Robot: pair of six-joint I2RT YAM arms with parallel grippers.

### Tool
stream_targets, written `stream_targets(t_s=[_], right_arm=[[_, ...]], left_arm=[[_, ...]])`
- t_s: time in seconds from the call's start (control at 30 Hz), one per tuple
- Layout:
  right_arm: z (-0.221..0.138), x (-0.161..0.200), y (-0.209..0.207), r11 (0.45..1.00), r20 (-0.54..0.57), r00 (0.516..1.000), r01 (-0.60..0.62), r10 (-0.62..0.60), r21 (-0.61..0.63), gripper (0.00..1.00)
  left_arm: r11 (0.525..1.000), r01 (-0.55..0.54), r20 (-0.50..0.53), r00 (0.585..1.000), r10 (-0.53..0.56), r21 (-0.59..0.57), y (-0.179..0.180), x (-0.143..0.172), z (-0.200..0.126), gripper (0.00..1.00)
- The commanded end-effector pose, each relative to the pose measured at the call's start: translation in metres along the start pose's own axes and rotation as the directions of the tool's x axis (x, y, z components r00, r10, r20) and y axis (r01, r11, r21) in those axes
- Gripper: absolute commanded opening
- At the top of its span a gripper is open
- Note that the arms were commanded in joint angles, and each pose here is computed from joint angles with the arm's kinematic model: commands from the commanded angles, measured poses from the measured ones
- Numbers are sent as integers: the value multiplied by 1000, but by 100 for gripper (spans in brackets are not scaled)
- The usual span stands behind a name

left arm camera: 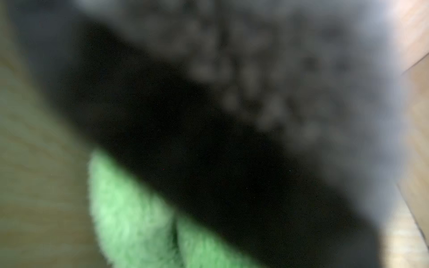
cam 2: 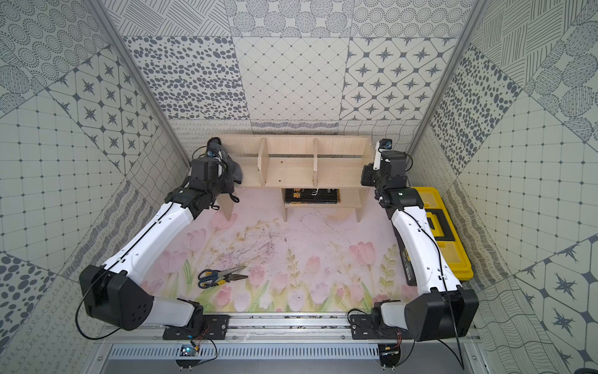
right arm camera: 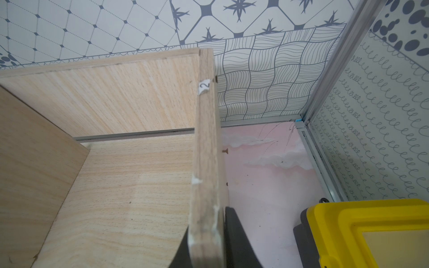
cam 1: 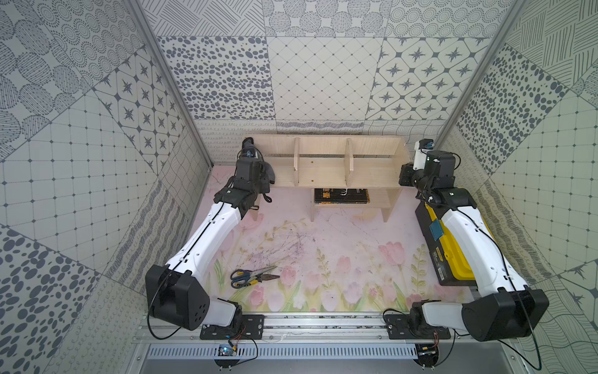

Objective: Wipe the bookshelf clean with a cloth
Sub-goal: Wipe the dust from the shelf.

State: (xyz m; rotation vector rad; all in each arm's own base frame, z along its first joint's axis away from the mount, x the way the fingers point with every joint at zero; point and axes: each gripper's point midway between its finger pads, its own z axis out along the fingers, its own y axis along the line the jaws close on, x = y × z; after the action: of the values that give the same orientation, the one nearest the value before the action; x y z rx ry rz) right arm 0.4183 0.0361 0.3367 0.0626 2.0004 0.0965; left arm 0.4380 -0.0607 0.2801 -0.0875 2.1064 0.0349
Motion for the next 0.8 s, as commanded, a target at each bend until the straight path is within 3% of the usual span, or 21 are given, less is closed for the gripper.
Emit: stream_targets(t_s=[0.0,0.2,0.27,0.37,0.5,0.63,0.77], right_arm=[[-4,14,68,943,-80,990,-139,120,-302,0],[-9,12,73,934,-78,991,-131,111,-334,0],[-10,11,74,931,-77,991,-130,110,-342,0],[-14,10,78,922,-77,991,-129,108,-364,0],[-16,9,80,919,-74,992,-126,106,-373,0],[-16,8,82,914,-73,992,-127,107,-385,0],[-15,8,85,909,-78,991,-131,109,-396,0]], left_arm=[[986,7,-87,996,7,164,-46,17,8,0],[963,19,6,1000,-22,269,-78,-50,0,0],[970,14,18,1000,-19,243,-76,-68,-2,0],[996,7,70,997,-13,90,-45,-100,-10,0],[998,57,140,989,-55,-10,-3,-125,-33,0],[990,98,171,982,-78,-106,40,-131,-53,0],[981,156,126,982,-142,-112,64,-122,-43,0]])
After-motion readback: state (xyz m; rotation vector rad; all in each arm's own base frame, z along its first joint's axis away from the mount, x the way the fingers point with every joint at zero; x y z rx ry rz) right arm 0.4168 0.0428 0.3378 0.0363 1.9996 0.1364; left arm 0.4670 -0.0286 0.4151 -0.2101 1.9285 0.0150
